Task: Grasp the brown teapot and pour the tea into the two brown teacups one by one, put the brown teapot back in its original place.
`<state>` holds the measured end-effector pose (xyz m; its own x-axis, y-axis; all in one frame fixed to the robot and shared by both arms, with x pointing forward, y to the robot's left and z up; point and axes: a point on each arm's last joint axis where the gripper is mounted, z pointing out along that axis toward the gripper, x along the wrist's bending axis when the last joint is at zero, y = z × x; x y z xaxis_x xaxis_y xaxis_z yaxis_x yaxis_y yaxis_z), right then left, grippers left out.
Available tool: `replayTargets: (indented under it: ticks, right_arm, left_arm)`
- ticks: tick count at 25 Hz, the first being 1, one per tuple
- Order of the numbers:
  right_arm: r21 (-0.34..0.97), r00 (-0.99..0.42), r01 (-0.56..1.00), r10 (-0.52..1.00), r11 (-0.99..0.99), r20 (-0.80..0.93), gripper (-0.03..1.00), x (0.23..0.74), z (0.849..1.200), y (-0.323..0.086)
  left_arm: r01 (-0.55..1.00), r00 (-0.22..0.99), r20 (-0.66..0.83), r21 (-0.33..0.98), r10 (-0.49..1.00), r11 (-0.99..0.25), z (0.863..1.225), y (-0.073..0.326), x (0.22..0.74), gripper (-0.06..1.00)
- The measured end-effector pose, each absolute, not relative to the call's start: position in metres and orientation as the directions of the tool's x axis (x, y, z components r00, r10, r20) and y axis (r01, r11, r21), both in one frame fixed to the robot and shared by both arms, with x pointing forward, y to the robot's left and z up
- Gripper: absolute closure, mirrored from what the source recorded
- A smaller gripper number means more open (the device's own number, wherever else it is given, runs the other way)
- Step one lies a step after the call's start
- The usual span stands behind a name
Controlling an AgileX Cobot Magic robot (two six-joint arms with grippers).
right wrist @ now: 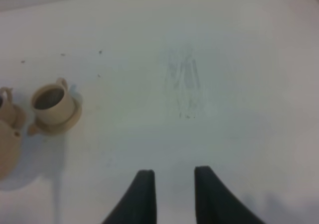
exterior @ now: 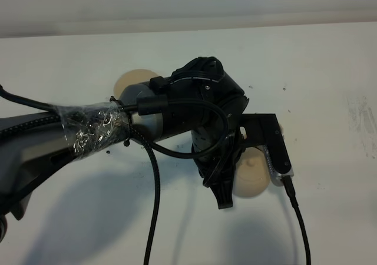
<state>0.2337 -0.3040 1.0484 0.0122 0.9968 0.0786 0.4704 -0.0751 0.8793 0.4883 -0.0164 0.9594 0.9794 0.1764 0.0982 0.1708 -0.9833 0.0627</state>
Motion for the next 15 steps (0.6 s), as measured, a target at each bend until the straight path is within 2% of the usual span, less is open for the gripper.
replayTargets:
  ticks: [15]
  right_arm:
    - [0.879, 0.012, 0.47, 0.997, -0.075, 0.079, 0.75, 0.234, 1.048, -0.304]
  left_arm:
    - [0.211, 0.969, 0.115, 0.087, 0.22, -0.974, 0.929, 0.001, 0.492, 0.93]
